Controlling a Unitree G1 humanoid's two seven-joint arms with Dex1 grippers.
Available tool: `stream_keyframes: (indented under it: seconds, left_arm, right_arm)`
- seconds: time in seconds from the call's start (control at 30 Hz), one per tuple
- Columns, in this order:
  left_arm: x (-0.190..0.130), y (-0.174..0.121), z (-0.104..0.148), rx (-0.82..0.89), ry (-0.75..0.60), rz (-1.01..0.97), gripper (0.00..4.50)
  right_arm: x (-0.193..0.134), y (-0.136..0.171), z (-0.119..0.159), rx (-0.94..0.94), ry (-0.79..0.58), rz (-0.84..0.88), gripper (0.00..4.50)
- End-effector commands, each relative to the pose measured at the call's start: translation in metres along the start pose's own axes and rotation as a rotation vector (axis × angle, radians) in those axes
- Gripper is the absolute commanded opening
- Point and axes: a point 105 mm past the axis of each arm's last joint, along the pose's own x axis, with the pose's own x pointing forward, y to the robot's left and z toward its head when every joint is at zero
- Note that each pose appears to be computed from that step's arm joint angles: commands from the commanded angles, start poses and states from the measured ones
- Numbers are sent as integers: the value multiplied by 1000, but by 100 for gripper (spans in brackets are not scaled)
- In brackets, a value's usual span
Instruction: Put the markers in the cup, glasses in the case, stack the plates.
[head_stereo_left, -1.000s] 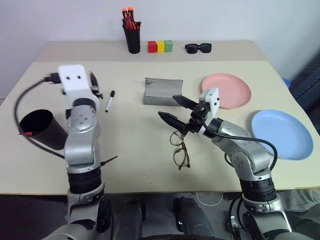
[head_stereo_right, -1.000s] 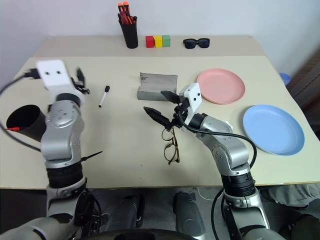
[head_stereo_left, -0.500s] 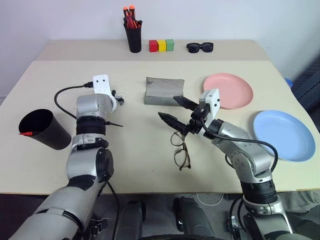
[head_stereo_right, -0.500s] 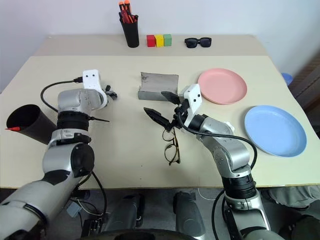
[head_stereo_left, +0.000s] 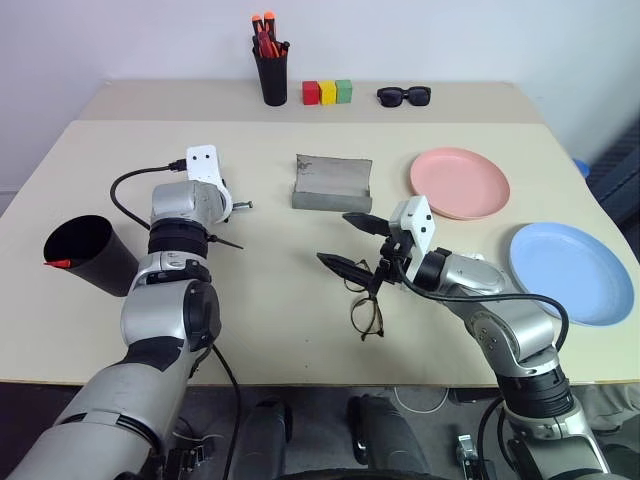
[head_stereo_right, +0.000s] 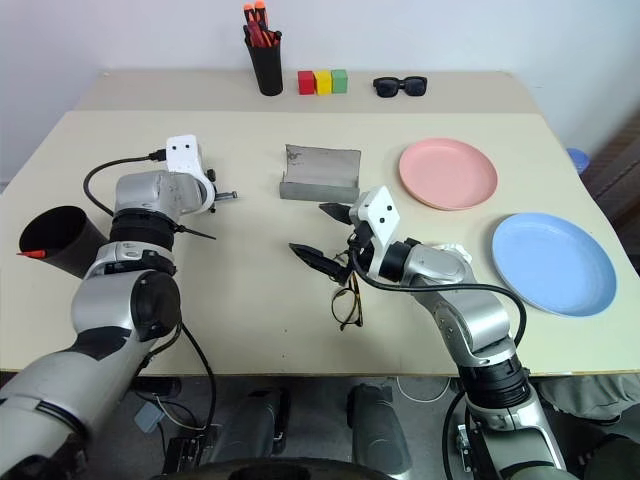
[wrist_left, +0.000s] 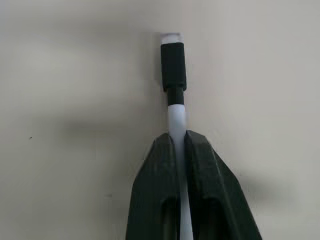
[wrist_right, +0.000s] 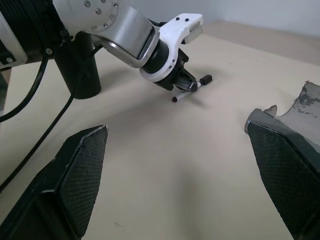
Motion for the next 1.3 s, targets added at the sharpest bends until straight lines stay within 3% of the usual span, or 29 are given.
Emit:
stream_keyframes:
  seconds: [0.03,0.13,0.2,0.27,0.37,0.5,0.8,1.3]
  left_arm:
    - [-20,-1,53,70,-338,29,5]
    - [-51,1,85,116,-607,60,5]
    - [-77,1,99,-19,-747,-46,5]
    - [-105,18,107,-63,-894,-17,5]
    - [-144,54,105,-44,-1062,164,5]
    - [-187,98,82,-25,-1169,434,5]
    - [-217,122,22,40,-1103,647,5]
    - [-196,133,-16,58,-979,684,5]
  right_arm:
    - [3,4,9,-37,-33,18,450]
    - [4,2,9,-43,-34,16,450]
    - [5,2,12,-42,-45,23,450]
    - [6,2,15,-44,-58,29,450]
    - [7,2,19,-51,-73,34,450]
    - [8,2,20,-49,-83,40,450]
    - [16,6,26,-17,-120,113,450]
    - [19,8,26,-11,-135,140,450]
